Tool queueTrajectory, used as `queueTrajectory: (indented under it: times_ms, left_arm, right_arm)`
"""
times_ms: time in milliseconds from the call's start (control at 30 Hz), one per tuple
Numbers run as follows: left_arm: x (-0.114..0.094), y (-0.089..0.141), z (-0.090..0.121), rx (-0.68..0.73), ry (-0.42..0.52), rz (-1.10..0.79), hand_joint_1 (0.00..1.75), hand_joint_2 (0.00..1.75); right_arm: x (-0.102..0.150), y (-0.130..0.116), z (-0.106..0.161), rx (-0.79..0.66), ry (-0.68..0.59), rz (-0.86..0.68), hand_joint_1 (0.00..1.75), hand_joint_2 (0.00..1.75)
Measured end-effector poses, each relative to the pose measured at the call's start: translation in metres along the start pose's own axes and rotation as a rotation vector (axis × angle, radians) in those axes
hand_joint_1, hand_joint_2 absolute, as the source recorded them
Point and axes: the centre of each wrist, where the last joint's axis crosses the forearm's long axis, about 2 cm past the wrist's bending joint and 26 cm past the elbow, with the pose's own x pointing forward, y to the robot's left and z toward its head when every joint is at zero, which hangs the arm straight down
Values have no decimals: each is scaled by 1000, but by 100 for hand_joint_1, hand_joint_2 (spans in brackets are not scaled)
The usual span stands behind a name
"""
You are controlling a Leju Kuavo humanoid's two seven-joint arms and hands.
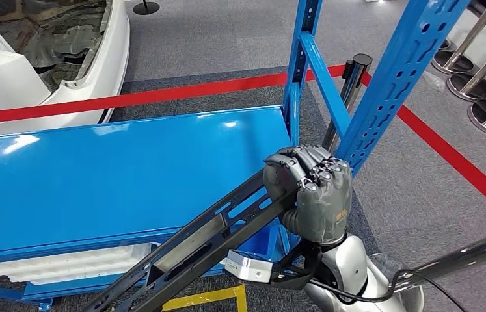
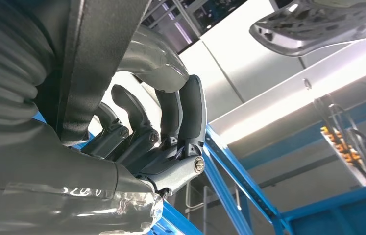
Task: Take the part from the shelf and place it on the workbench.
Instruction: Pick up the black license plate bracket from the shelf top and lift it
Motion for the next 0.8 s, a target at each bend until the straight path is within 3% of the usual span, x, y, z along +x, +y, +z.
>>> queueTrajectory:
  times_ms: [800]
  left_arm:
    - [4,-1,-2,-31,-17,-3,0,0]
  right_arm:
    - [5,-27,-7,-119,-31,36,175,175]
